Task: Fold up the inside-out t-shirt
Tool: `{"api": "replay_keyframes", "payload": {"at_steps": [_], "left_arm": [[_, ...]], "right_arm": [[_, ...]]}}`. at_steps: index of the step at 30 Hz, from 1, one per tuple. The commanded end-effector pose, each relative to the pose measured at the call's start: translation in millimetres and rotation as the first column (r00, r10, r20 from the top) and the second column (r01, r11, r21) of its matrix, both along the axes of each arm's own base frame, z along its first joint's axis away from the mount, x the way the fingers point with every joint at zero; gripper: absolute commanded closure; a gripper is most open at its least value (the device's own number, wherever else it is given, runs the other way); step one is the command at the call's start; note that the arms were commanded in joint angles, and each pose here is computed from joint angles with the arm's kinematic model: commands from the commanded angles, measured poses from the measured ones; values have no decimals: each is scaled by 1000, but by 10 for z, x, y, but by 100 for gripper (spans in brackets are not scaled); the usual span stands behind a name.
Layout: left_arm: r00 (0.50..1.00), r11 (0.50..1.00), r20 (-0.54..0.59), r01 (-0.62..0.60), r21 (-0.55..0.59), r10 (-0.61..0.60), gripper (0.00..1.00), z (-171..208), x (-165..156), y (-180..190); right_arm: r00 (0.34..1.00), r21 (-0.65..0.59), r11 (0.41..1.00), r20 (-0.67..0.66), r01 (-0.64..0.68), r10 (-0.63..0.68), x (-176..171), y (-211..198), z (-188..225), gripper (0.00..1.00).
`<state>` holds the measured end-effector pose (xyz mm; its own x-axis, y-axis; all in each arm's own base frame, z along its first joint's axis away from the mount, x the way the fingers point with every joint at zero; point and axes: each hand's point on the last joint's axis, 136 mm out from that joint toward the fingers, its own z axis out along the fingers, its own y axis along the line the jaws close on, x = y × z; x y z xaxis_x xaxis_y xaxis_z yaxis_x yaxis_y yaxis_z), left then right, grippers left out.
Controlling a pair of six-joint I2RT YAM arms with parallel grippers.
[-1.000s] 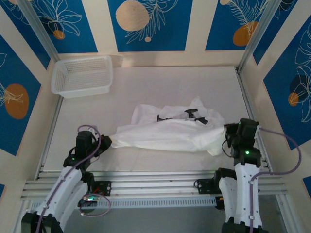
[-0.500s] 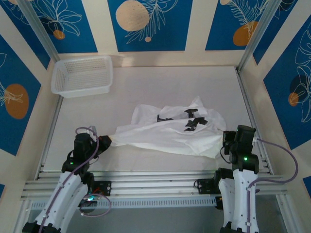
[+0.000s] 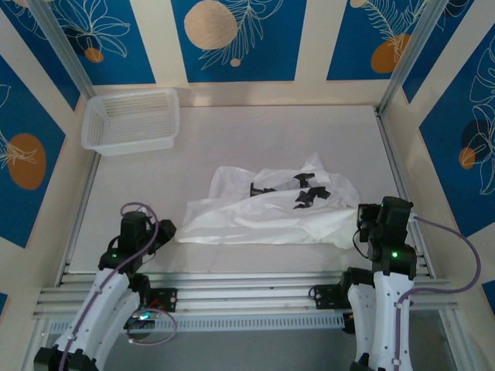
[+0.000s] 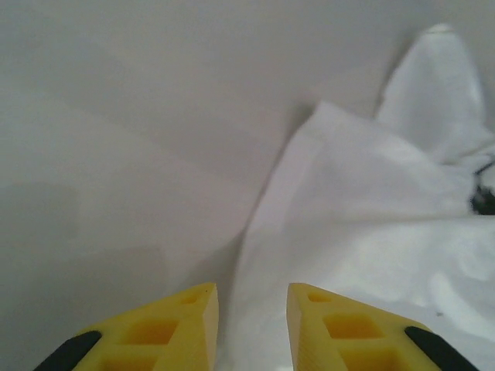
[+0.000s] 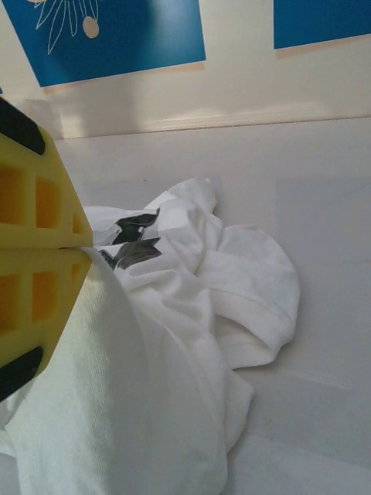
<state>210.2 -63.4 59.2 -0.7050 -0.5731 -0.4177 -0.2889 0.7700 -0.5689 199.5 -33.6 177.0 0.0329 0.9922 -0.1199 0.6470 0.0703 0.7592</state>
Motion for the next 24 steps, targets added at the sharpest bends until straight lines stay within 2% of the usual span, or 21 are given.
{"api": "replay_keyframes", "payload": {"at_steps": [1, 6, 10, 18, 24], "left_arm": [[997, 998, -79, 11, 60, -6, 73, -6, -69, 68], [982, 998, -176, 59, -29, -63, 69, -44, -121, -109], [980, 993, -183, 67, -92, -83, 63, -73, -64, -214], [982, 983, -157, 82, -166, -108, 72, -43, 27, -335], [978, 983, -176, 81, -164, -110, 75, -96, -7, -332]], "right_arm": [[999, -11, 1000, 38, -15, 15, 35, 8, 117, 100], [999, -12, 1000, 42, -22, 23, 51, 18, 116, 100], [999, -12, 1000, 40, -23, 24, 50, 19, 109, 100], [999, -16, 999, 37, -31, 32, 51, 27, 93, 100], [999, -15, 999, 41, -30, 30, 58, 26, 93, 100]]}}
